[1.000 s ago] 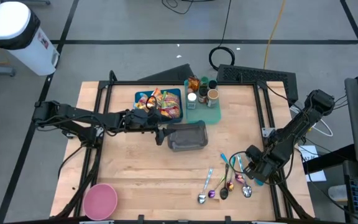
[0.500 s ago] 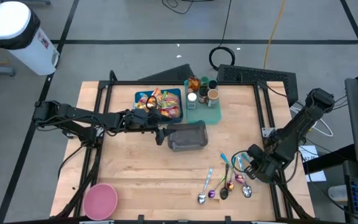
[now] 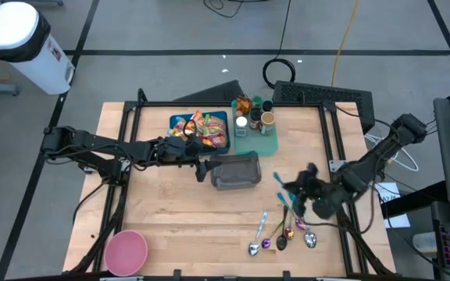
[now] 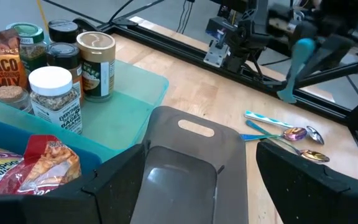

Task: Pick & Place Food Item
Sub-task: Put the blue baby spoon into the black bin

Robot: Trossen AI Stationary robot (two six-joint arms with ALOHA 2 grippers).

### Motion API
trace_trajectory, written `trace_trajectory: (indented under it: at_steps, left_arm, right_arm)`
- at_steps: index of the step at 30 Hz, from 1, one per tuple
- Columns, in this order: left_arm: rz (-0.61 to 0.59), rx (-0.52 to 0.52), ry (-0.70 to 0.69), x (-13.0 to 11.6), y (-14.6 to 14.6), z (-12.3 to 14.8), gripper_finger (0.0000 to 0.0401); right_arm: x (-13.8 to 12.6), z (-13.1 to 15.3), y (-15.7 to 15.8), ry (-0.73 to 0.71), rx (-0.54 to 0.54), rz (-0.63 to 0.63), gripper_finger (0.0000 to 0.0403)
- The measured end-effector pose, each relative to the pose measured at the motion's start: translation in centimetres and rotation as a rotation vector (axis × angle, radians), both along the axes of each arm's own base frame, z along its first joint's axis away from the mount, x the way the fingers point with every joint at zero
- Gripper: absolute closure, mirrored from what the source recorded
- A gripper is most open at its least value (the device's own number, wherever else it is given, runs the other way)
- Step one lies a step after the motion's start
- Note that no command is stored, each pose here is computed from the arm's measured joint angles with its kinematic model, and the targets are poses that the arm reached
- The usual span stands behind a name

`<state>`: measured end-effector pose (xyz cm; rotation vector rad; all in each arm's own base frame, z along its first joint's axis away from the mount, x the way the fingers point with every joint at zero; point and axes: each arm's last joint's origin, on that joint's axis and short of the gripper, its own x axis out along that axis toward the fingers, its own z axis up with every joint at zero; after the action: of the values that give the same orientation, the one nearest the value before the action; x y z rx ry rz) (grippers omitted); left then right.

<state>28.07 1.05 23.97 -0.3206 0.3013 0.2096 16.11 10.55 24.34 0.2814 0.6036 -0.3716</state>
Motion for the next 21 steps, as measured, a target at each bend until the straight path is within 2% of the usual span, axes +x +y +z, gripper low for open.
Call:
trace_trajectory:
  at_steps: [3, 5, 9, 11, 16, 21]
  left_arm:
    - [0.000, 0.000, 0.000, 0.0, 0.0, 0.0, 0.0091]
    - [-0.001, 0.004, 0.001, 0.0, 0.0, 0.0, 0.0091]
    - [0.005, -0.007, -0.002, 0.0, 0.1, 0.0, 0.0091]
    - [0.010, -0.018, -0.014, -0.2, 0.1, 0.3, 0.0091]
    - [0.002, 0.008, -0.078, -1.1, 0.1, 2.0, 0.0091]
    - [0.016, 0.092, -0.116, -1.9, 0.2, 3.2, 0.0091]
  right_arm:
    - [2.9, 1.3, -1.6, -0.069, -0.090, 0.125, 0.0393]
    - [4.8, 2.6, -3.0, -0.166, -0.125, 0.240, 0.0393]
    - [7.8, 4.1, -6.4, -0.371, -0.147, 0.467, 0.0393]
    - [9.1, 4.1, -8.3, -0.403, -0.137, 0.514, 0.0394]
    - [12.7, 1.1, -12.1, -0.305, -0.056, 0.532, 0.0394]
    - [15.8, -2.7, -13.6, -0.171, -0.047, 0.548, 0.0394]
